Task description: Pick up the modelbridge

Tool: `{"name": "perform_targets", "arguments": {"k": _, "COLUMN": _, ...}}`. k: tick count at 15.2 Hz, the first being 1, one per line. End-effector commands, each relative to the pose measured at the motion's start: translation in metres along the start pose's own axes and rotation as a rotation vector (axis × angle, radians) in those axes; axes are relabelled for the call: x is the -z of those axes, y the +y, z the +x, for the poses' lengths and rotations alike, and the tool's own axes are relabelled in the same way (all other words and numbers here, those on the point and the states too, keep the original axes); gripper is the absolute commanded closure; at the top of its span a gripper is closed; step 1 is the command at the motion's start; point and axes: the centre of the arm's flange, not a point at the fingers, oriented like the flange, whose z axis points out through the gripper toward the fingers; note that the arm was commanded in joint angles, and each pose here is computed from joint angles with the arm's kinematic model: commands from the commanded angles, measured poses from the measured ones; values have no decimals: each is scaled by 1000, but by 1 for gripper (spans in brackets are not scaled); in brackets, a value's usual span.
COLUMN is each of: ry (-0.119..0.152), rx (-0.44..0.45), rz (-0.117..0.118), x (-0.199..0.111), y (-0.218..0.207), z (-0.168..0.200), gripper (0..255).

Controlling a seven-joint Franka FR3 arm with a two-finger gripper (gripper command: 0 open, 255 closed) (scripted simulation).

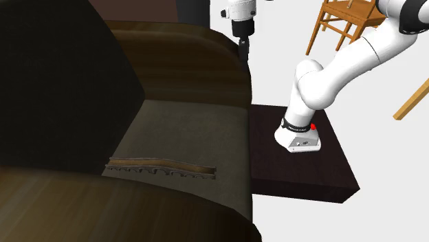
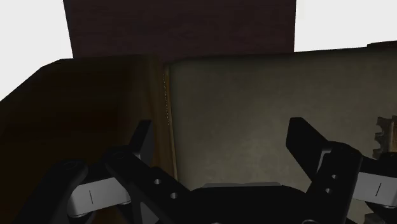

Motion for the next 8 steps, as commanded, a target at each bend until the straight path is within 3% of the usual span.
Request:
{"name": "perform_targets", "arguments": {"k": 1, "ry": 0, "rx": 0, "rz": 0, "x": 0, "y": 0, "z": 0, "gripper": 0}}
{"name": "perform_targets", "arguments": {"k": 8, "ry": 9, "rx": 9, "rz": -13, "x": -24, "y": -72, "z": 55, "gripper": 0}}
